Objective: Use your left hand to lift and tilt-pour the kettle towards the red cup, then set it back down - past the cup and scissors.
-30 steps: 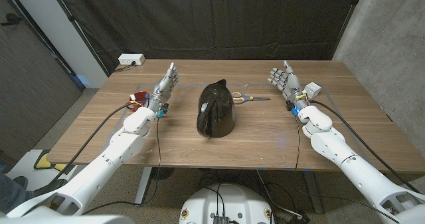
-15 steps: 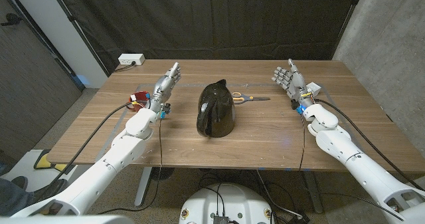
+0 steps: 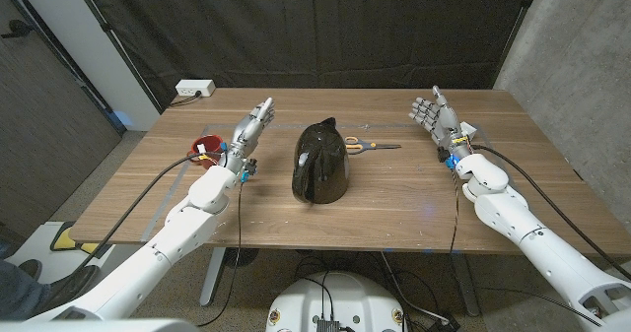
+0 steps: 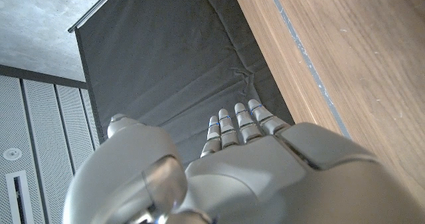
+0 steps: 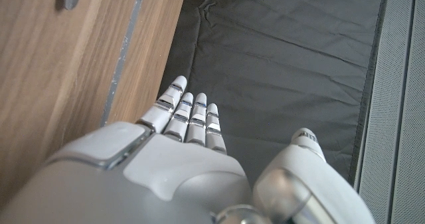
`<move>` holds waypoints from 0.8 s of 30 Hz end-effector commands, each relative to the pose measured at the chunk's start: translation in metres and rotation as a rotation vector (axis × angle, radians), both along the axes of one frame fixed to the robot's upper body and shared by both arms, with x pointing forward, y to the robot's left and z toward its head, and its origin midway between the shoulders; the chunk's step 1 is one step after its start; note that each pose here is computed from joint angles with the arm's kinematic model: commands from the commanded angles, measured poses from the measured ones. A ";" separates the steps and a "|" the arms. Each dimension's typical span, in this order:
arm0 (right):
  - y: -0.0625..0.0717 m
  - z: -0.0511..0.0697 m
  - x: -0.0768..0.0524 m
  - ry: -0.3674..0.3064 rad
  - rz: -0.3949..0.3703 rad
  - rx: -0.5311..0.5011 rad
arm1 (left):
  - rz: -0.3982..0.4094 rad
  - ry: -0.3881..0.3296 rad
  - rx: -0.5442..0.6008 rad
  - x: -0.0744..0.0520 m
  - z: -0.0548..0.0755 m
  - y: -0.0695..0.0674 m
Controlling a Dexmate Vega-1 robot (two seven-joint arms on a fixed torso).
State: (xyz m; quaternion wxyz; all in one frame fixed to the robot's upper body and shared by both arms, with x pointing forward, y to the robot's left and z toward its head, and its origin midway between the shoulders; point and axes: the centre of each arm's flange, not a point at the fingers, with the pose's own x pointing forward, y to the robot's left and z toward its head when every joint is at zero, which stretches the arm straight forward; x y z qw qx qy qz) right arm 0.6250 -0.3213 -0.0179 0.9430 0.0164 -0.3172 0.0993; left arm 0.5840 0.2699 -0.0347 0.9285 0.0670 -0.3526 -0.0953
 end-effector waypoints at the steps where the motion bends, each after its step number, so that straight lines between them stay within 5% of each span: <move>1: 0.010 0.006 -0.010 -0.009 -0.017 -0.028 | -0.004 -0.007 0.052 -0.035 -0.020 0.001; 13: 0.029 -0.002 -0.020 0.002 -0.012 -0.041 | 0.007 -0.038 0.021 -0.077 -0.045 0.014; 24: 0.034 -0.014 -0.029 0.010 -0.014 -0.029 | 0.002 -0.042 0.026 -0.092 -0.063 0.015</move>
